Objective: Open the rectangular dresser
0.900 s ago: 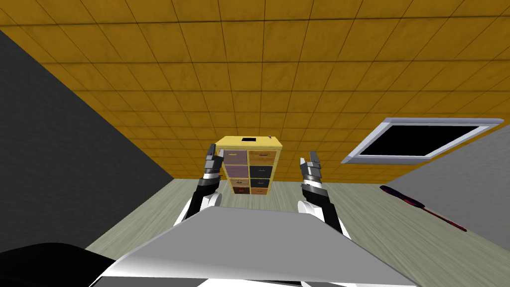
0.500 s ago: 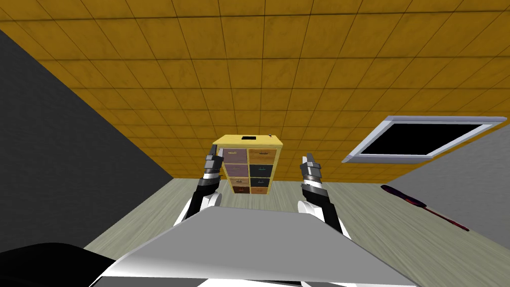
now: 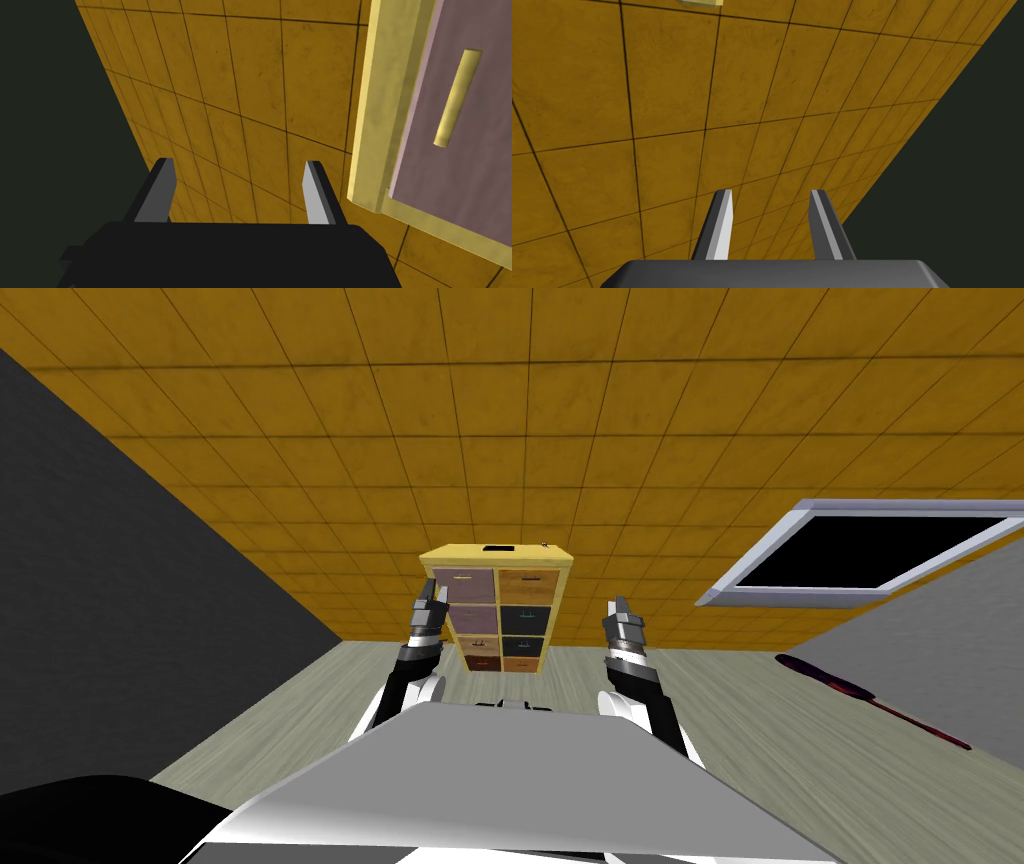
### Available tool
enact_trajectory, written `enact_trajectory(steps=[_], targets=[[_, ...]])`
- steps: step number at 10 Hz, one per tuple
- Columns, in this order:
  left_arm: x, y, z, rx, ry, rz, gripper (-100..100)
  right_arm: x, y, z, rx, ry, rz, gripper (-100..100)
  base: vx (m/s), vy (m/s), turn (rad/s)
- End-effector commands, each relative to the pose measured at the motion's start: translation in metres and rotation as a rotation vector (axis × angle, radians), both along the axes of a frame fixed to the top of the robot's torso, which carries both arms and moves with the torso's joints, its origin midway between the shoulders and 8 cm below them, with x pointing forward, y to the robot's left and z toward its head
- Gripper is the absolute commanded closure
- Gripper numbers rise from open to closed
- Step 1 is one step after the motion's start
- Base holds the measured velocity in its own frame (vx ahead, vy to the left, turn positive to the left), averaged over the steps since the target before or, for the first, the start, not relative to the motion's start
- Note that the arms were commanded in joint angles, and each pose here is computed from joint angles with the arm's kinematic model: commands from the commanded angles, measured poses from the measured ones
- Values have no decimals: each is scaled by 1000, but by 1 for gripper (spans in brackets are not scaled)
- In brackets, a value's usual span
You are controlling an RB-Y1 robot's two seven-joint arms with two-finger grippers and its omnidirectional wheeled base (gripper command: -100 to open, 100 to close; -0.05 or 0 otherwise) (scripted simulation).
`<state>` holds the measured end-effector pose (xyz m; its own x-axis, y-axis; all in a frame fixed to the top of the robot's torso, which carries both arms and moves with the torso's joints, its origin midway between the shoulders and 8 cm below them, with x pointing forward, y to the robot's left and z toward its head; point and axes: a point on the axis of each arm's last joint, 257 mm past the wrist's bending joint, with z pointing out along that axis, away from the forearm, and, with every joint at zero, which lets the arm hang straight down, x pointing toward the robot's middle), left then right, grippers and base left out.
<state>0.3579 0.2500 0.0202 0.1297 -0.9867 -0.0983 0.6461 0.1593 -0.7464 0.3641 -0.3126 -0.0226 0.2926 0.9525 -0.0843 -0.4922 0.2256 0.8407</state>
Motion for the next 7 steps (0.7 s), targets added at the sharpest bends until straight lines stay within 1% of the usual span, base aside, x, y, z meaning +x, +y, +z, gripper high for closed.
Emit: enact_trajectory(steps=[1,2,3,7], targets=[[3,-3,-8,33,17,-12,-100,0,0,0,0,0,0,0,19,-25,-4],[5,-4,-13,47,27,-16,-100,0,0,0,0,1,0,0,19,-47,-4],[11,-5,-25,72,51,-22,-100,0,0,0,0,1,0,0,23,-74,-6],[22,-5,-57,110,106,-22,-100,0,0,0,0,1,0,0,33,-84,-5]])
